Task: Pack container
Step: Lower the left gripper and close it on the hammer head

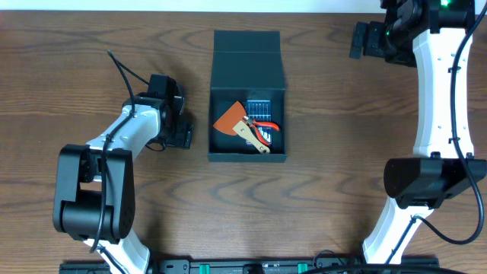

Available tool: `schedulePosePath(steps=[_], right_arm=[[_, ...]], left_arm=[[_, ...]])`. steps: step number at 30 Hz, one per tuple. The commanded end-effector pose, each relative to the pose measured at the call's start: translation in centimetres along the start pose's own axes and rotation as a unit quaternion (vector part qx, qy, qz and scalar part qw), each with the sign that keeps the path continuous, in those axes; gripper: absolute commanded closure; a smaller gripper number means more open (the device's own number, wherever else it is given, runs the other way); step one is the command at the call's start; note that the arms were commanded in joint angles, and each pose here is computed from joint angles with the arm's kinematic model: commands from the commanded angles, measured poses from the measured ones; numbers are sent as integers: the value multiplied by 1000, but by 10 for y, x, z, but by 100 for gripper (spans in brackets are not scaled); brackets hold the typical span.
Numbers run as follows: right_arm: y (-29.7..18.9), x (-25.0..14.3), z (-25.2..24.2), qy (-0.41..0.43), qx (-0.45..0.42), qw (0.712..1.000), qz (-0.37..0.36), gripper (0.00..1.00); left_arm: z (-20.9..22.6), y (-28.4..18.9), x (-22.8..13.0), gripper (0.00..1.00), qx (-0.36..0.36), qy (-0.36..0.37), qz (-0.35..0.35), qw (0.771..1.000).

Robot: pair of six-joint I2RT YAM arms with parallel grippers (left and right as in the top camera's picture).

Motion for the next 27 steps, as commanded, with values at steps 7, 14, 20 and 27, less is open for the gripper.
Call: schedulePosePath(steps=[7,14,20,27], right_arm=[[-8,3,1,-7,3,1000,-12,1],[-8,3,0,-7,3,1000,-12,1],[-8,3,1,-7,3,1000,-12,1],[-8,3,0,-7,3,1000,-12,1]], left_arm=[[1,4,2,24,6,-16,3,1000],[1,4,2,25,6,-16,3,1000],[1,4,2,25,6,-16,3,1000],[1,4,2,36,6,-16,3,1000]])
Point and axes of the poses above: each gripper's point midway between its finger pads, its own y axis out along the fingers, its own z axis along the line the jaws close on, x = y × z, the point moved 4 cm from there along -y, back along the fingers, and after that the axes turned 2 degrees about y, right-handed, at the moved point
